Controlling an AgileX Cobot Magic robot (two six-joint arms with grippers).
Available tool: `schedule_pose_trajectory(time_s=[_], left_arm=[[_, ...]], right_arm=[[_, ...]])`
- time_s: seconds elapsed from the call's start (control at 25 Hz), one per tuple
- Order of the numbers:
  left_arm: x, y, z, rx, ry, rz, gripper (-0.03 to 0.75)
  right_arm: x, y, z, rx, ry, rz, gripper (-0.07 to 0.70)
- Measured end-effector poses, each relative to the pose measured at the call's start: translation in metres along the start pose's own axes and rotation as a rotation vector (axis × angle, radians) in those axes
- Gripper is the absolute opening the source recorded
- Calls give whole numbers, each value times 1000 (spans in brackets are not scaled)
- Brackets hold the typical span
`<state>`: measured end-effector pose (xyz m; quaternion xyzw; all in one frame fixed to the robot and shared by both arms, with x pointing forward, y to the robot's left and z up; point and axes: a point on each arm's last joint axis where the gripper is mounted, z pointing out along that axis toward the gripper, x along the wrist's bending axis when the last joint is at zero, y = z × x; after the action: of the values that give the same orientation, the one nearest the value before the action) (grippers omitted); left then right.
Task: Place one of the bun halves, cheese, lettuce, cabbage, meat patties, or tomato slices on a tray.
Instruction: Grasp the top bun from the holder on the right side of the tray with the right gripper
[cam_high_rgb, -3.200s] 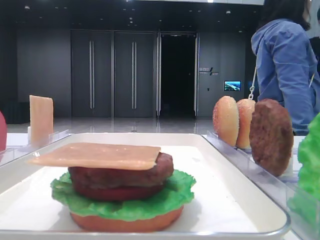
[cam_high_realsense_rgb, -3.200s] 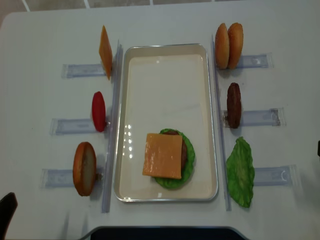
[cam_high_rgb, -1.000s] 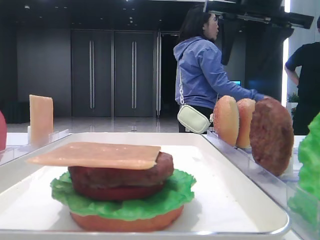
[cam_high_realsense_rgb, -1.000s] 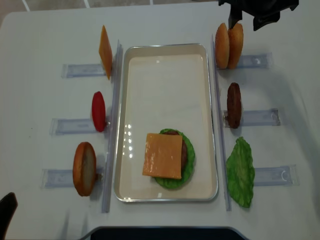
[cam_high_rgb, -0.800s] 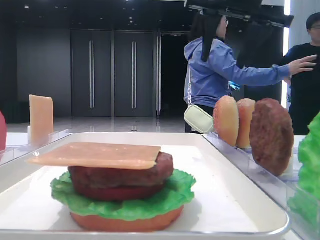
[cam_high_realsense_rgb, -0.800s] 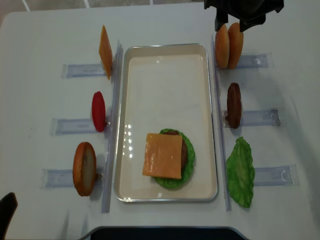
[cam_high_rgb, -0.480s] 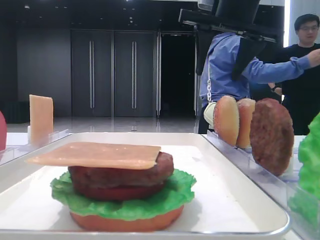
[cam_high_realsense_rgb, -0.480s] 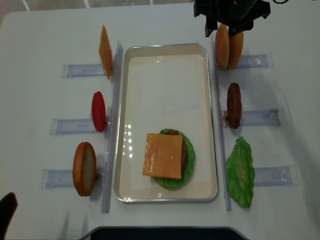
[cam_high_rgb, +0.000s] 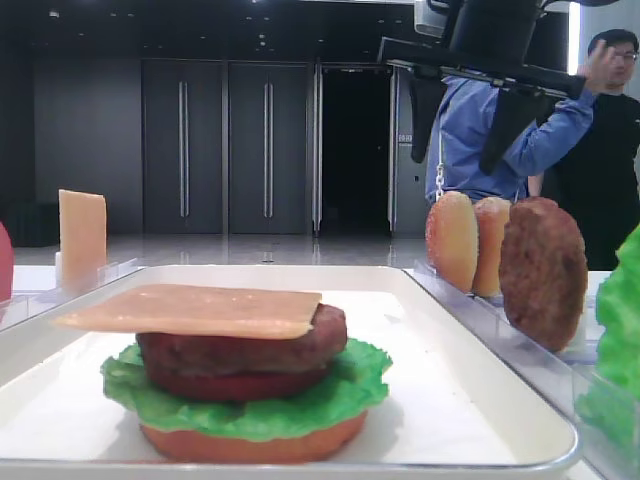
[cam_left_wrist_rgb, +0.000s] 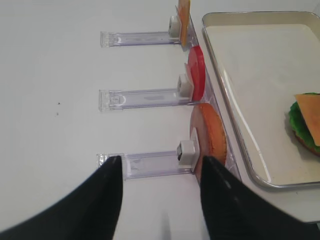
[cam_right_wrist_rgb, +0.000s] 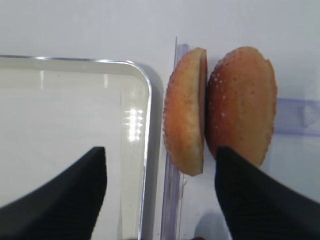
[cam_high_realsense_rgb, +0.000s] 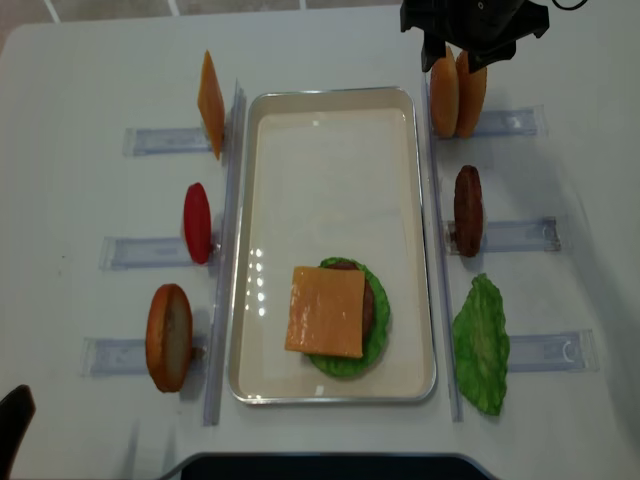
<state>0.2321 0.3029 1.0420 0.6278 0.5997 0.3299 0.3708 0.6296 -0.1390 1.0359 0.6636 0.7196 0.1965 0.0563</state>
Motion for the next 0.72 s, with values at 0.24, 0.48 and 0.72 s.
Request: schedule_pose_trajectory(time_s=[0.24, 0.48, 0.72], left_arm=[[0, 0, 0, 0, 0, 0, 391], [0, 0, 0, 0, 0, 0, 391], [0, 0, 0, 0, 0, 0, 391]], right_arm=[[-5, 1, 2, 5, 0, -7, 472], [-5, 0, 17, 36, 2, -21, 472], [-5, 1, 29, 42, 11, -20, 472]])
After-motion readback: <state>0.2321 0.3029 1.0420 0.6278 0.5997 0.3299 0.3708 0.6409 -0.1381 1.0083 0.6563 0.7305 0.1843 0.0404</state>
